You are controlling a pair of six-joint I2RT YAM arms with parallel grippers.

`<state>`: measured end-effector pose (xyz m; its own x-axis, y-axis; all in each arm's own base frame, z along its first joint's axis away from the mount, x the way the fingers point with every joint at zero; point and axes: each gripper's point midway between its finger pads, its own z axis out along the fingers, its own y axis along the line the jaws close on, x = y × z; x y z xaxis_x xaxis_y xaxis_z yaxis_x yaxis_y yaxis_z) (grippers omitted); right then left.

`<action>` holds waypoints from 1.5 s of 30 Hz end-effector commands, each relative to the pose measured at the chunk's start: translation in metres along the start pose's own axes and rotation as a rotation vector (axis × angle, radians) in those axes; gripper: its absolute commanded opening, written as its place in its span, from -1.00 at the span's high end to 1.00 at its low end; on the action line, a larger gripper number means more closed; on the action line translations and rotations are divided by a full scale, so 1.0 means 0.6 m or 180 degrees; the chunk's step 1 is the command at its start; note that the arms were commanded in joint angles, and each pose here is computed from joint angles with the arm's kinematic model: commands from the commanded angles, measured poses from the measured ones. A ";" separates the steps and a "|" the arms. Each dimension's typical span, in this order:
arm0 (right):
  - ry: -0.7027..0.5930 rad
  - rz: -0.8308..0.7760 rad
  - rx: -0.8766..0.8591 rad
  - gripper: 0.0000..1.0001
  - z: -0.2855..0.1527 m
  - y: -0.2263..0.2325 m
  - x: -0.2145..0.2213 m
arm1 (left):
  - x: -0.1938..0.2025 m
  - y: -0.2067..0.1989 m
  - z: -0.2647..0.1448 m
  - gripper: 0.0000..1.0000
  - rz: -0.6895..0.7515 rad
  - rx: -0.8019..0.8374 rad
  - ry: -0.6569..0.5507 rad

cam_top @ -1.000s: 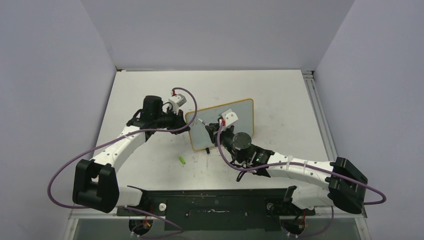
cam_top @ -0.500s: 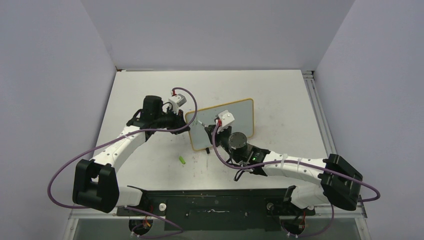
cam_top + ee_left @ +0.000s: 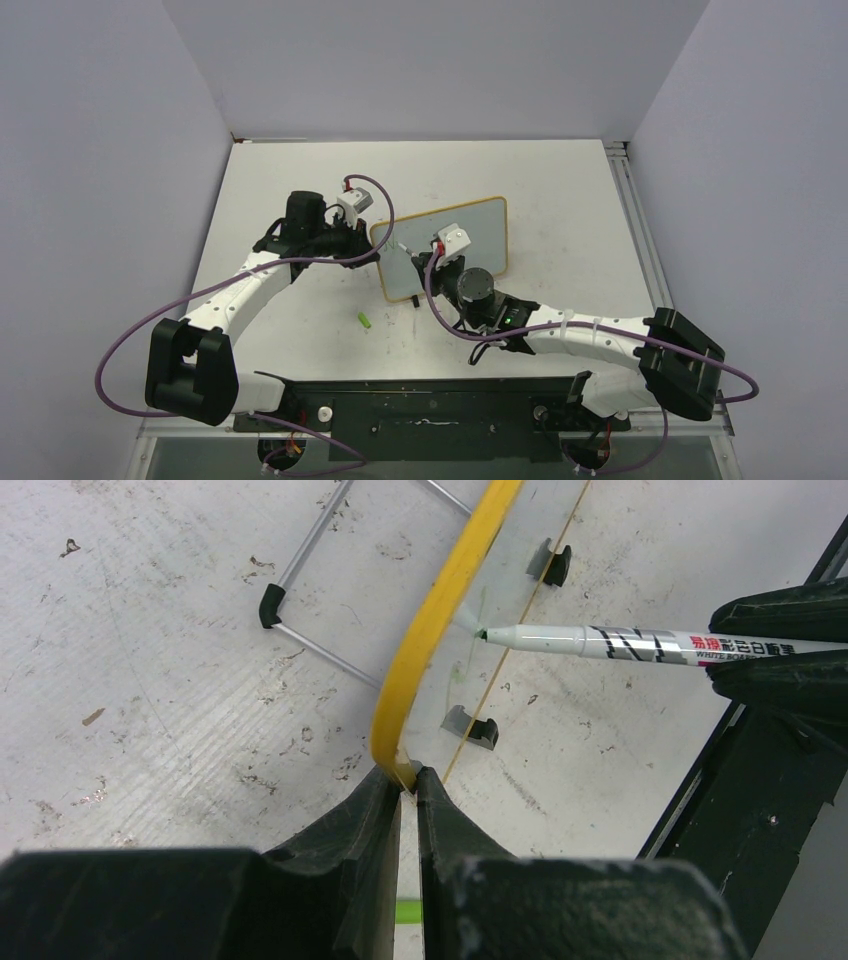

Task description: Write a sentence on the whiteboard

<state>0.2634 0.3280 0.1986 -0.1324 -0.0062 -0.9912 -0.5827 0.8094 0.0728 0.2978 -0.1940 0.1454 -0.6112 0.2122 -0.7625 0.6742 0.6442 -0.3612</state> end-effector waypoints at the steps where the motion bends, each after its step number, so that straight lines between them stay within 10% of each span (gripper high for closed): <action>1: -0.0151 0.0081 0.0200 0.89 -0.005 -0.023 -0.021 | -0.021 -0.012 -0.003 1.00 0.0078 0.0054 -0.0048; 45: -0.0358 0.0014 0.0084 0.89 0.020 -0.002 -0.073 | -0.022 -0.014 -0.004 1.00 0.0090 0.0071 -0.0045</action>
<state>0.2703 0.3268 0.2143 -0.0885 0.0037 -0.9961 -0.5626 0.8250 0.0530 0.2981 -0.1939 0.1454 -0.6108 0.2136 -0.7625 0.6739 0.6458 -0.3589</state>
